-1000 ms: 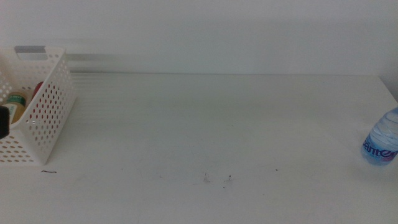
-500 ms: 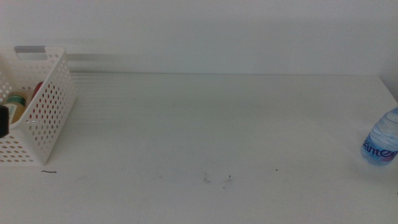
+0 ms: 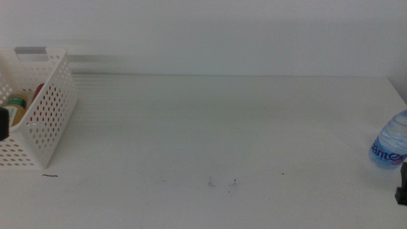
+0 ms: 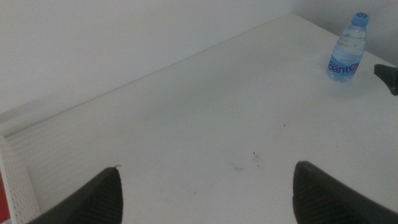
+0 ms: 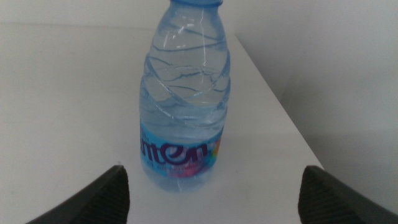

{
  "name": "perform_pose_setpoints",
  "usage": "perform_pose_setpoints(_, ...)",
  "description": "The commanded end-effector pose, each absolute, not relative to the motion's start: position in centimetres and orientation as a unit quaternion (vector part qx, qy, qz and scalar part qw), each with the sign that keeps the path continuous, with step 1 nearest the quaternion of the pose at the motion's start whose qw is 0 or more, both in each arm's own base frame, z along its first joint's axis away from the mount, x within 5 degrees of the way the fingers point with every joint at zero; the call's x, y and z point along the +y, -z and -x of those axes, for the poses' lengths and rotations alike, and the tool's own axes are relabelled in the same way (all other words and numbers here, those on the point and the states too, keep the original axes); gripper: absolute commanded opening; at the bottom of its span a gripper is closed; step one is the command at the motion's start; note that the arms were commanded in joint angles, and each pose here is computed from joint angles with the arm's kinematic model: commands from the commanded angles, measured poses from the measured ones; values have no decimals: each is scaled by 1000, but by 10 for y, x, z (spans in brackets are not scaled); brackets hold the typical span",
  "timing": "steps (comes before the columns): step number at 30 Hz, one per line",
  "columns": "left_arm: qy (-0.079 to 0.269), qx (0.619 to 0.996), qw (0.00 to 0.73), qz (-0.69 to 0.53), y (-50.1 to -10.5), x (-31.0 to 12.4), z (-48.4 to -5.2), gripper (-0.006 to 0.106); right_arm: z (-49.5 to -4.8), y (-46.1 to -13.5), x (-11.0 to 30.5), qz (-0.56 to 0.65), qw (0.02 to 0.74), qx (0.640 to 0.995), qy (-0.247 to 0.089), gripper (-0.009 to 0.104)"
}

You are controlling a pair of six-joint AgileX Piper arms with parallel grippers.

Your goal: Use arms to grab the bottles and put them into the dustbin to the left of the table.

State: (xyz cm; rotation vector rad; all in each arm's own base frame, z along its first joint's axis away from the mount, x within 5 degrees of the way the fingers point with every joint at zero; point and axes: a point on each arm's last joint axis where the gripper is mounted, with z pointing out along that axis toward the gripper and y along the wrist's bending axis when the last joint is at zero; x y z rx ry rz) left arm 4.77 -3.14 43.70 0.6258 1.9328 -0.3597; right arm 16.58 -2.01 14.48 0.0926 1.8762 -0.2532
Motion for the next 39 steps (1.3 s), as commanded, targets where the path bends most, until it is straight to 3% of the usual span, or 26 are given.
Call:
perform_pose_setpoints(1, 149, 801, 518, -259, -439, -31, -48, 94, -177, -148, -22, -40, 596, 793, 118, 83)
perform_pose_setpoints(29, 149, 801, 519, -259, -439, -31, -48, 94, -285, -121, -27, -71, 590, 795, 120, 86)
perform_pose_setpoints(32, 149, 801, 519, -259, -439, -31, -48, 94, -288, -118, -28, -75, 587, 797, 121, 69)
perform_pose_setpoints(36, 149, 801, 519, -259, -439, -31, -48, 94, -289, -119, -27, -75, 588, 796, 120, -3)
perform_pose_setpoints(39, 149, 801, 519, -259, -439, -31, -48, 94, -290, -130, -18, -50, 607, 787, 102, 0)
